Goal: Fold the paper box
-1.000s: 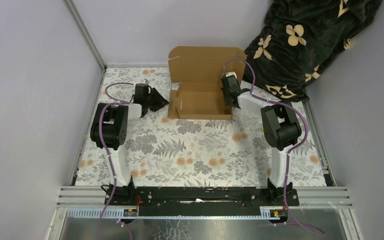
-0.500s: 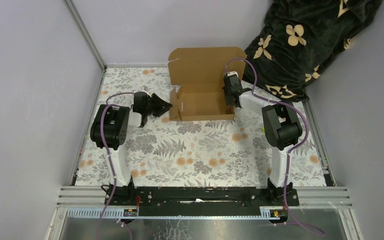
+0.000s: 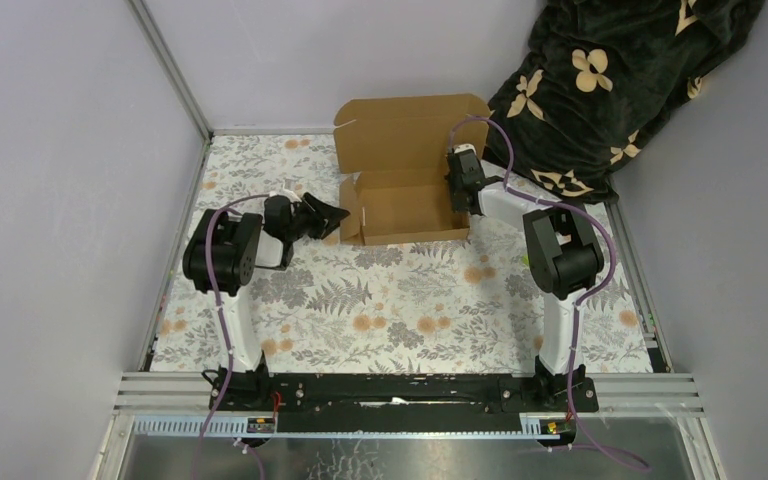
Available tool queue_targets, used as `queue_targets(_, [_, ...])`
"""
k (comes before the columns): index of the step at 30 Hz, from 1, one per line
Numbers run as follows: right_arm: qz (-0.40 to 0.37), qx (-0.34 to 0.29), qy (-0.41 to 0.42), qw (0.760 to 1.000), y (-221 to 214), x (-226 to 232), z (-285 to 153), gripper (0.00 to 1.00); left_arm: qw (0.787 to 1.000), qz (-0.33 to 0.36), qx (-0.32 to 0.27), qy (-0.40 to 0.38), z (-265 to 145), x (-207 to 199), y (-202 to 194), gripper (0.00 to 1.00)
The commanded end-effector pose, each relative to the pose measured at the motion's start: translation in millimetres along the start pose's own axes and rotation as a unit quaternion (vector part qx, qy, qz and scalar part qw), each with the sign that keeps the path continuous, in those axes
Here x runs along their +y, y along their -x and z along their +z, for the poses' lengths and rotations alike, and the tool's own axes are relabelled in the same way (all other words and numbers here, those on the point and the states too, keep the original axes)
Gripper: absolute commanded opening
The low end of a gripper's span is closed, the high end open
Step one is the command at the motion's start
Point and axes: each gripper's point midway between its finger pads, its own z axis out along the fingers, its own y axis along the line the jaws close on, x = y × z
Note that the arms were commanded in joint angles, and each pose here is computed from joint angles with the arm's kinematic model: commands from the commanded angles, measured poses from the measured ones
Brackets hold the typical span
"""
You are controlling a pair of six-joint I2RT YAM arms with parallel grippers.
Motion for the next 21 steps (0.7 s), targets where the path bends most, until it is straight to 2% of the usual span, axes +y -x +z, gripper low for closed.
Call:
queue_targets(1, [0.007, 0.0, 0.017, 1.0, 0.0, 7.6, 4.0, 0.23, 0.996, 0.018, -0.008, -0.088, -5.5, -34.4, 6.6, 0.47])
queue_targets(7, [0.007, 0.004, 0.021, 1.0, -1.1, 9.8, 5.3, 0.23, 0.991, 0.024, -0.004, -0.135, -10.5, -53.3, 6.3, 0.47])
queue_targets(12, [0.006, 0.008, 0.024, 1.0, -2.4, 10.6, 6.6, 0.22, 0.989, 0.027, -0.001, -0.143, -10.5, -57.2, 6.3, 0.47])
queue_targets(21, [0.005, 0.013, 0.028, 1.0, -4.3, 12.8, 7.6, 0.22, 0.995, 0.07, 0.015, -0.072, 5.3, -46.2, 4.2, 0.47])
